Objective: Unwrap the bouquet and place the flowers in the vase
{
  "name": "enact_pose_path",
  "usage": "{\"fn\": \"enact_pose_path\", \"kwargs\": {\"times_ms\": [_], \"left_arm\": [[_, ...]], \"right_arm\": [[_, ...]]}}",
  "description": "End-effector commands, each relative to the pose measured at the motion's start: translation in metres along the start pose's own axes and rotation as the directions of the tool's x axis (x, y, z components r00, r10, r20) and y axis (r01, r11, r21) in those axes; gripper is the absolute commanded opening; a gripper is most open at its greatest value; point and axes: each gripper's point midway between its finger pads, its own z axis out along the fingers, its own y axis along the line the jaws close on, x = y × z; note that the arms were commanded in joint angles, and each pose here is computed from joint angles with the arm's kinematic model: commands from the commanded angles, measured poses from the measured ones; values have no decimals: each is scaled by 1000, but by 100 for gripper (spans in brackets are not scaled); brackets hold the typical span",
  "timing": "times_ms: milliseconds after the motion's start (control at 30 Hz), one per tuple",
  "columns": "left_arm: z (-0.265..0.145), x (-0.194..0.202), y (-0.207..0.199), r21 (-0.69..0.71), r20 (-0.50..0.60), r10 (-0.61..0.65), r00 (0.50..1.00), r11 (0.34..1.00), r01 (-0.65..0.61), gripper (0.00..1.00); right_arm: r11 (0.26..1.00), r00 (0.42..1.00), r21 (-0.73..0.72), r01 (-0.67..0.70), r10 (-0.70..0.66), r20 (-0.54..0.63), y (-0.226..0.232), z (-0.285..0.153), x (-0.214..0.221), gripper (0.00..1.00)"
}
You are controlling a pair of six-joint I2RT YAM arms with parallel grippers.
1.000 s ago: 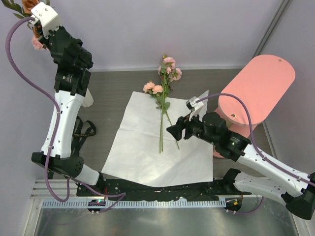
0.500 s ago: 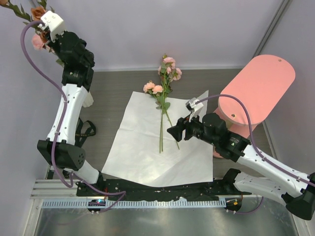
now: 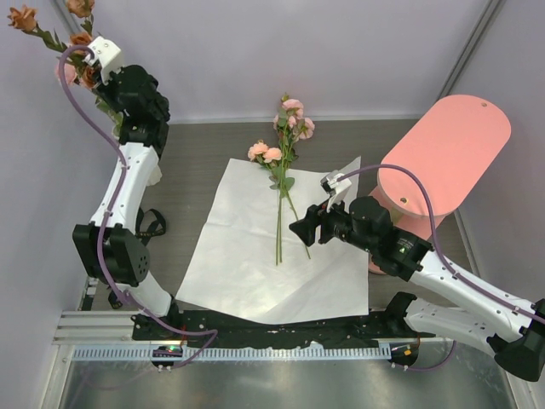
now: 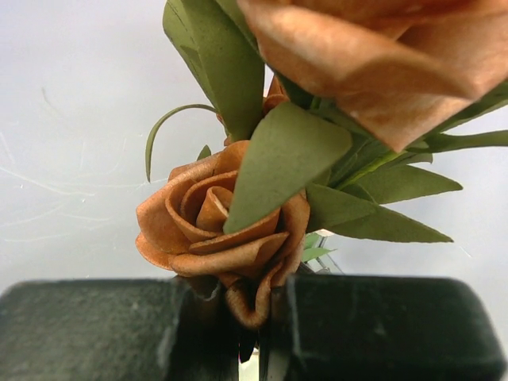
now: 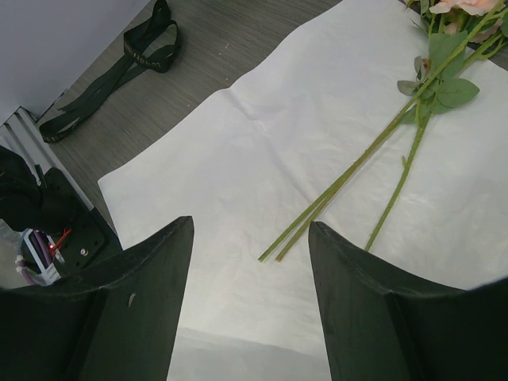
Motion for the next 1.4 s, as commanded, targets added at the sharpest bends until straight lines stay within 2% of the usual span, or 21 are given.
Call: {"fn": "enact_pose_path", "kwargs": {"times_ms": [0,33,100,133,167,233,333,400,433,500,667,800,833,867,1000,1033,1067,1133,1200,1267,1367], "left_arm": [[8,9,8,-72,21,-84,996,994,85,4],[10,14,7,-76,18,-81,997,994,83,5],[11,22,8,-83,8,-68,998,994,69,18],[11,26,8,-83,3,-59,998,995,59,28],[11,29,9,-84,-1,-53,999,995,53,46],[9,36,12,-92,-14,-34,999,995,32,67],[3,40,21,-84,-47,-31,998,996,27,87],[-3,36,25,-59,-68,-84,994,995,80,96],[-8,43,30,-44,-106,-44,993,998,40,100],[-19,41,35,-4,-153,-100,983,995,101,100],[-55,72,56,89,-341,-72,937,990,108,100],[-104,104,50,250,-541,-74,838,937,244,100],[-126,100,44,334,-595,-69,800,885,325,100],[-141,122,46,365,-640,-25,768,870,332,100],[-205,139,44,503,-751,87,655,717,482,100],[-232,129,41,552,-775,130,619,617,562,100],[-246,138,44,563,-788,165,593,583,587,100],[-271,140,44,586,-800,215,561,481,652,100],[-302,121,44,603,-798,269,540,323,730,100],[-324,119,48,586,-799,327,505,235,776,100],[-339,127,52,563,-795,389,466,185,805,100]], "right_arm": [[1000,999,-13,0,1,38,4,-1,-11,65],[1000,999,-12,-2,2,34,4,0,-10,65],[1000,999,-10,-2,2,34,3,1,-10,65],[1000,1000,-10,-4,4,29,4,1,-10,65],[1000,1000,-9,-5,5,21,4,2,-8,65],[1000,1000,-10,-10,10,18,4,3,-9,65],[1000,1000,-14,-21,21,15,6,5,-10,65],[999,1000,-20,-27,27,4,7,9,-8,65],[999,1000,-24,-30,30,3,8,10,-8,65],[999,999,-31,-40,39,-15,9,15,-5,65],[998,998,-28,-49,48,-52,10,25,-1,64],[999,994,-9,-46,45,-97,8,37,5,64],[999,992,0,-49,49,-116,7,43,8,63],[999,990,4,-51,51,-129,6,47,10,61],[998,984,44,-51,58,-170,2,63,12,53],[996,979,80,-40,55,-195,-5,69,19,52],[990,982,136,-27,52,-184,-16,71,18,52],[974,979,225,-1,47,-198,-33,80,22,52],[960,978,280,5,55,-203,-42,88,22,52],[921,974,390,-20,107,-202,-60,98,30,52],[872,972,479,-96,186,-144,-71,114,31,52]]}}
